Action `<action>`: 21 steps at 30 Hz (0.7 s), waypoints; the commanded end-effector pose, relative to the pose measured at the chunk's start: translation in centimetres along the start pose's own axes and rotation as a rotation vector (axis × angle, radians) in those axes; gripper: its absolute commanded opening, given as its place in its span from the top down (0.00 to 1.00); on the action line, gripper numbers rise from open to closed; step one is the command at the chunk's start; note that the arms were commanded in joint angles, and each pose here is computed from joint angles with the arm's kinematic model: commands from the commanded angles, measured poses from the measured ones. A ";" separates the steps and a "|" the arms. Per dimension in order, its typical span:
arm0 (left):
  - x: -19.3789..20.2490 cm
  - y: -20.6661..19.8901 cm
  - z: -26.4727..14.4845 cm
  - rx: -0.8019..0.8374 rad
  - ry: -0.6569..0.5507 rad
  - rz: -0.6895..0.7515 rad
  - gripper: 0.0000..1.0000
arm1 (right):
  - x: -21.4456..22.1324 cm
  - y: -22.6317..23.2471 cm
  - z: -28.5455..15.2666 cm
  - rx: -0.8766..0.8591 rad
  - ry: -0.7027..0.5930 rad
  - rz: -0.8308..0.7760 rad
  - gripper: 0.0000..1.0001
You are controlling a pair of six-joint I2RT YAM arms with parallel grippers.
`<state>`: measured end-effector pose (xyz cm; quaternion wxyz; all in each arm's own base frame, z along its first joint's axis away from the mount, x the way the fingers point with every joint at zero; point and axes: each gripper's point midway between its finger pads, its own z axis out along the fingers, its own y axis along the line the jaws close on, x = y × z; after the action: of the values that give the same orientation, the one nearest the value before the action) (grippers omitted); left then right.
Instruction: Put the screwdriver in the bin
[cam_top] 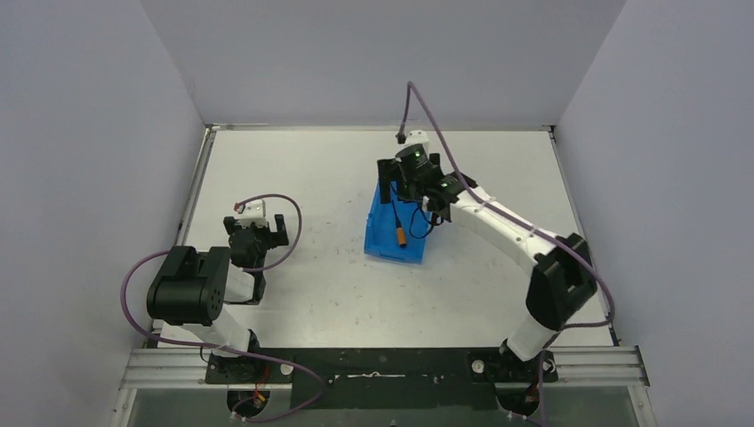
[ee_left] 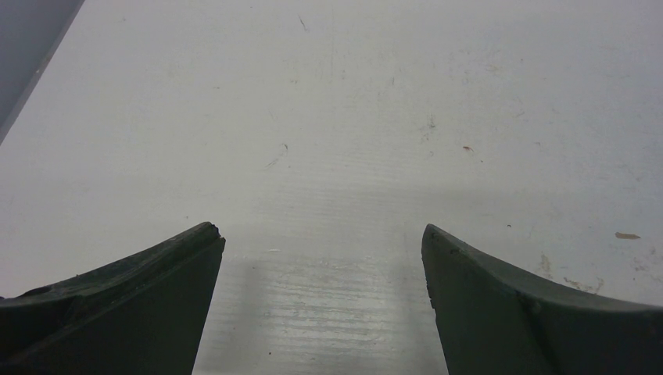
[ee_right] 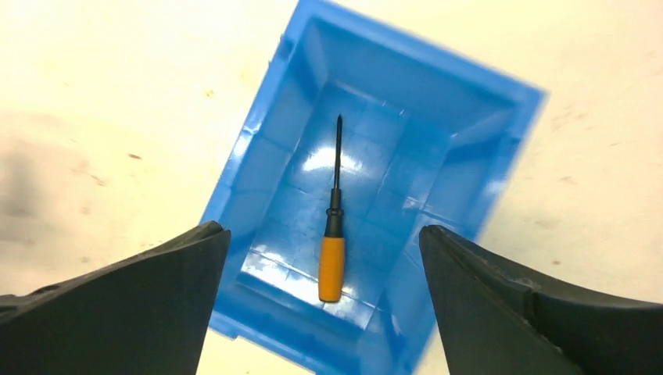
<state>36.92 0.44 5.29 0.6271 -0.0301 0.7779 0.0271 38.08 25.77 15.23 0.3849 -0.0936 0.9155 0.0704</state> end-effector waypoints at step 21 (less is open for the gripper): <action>-2.2 -0.3 0.7 0.007 -0.070 -0.014 0.03 | 6.3 -25.4 -8.5 0.372 -0.510 0.327 0.00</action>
<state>36.92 0.44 5.29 0.6271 -0.0299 0.7779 0.0272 32.26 -0.72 13.91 0.5249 0.1442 0.8379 -0.0395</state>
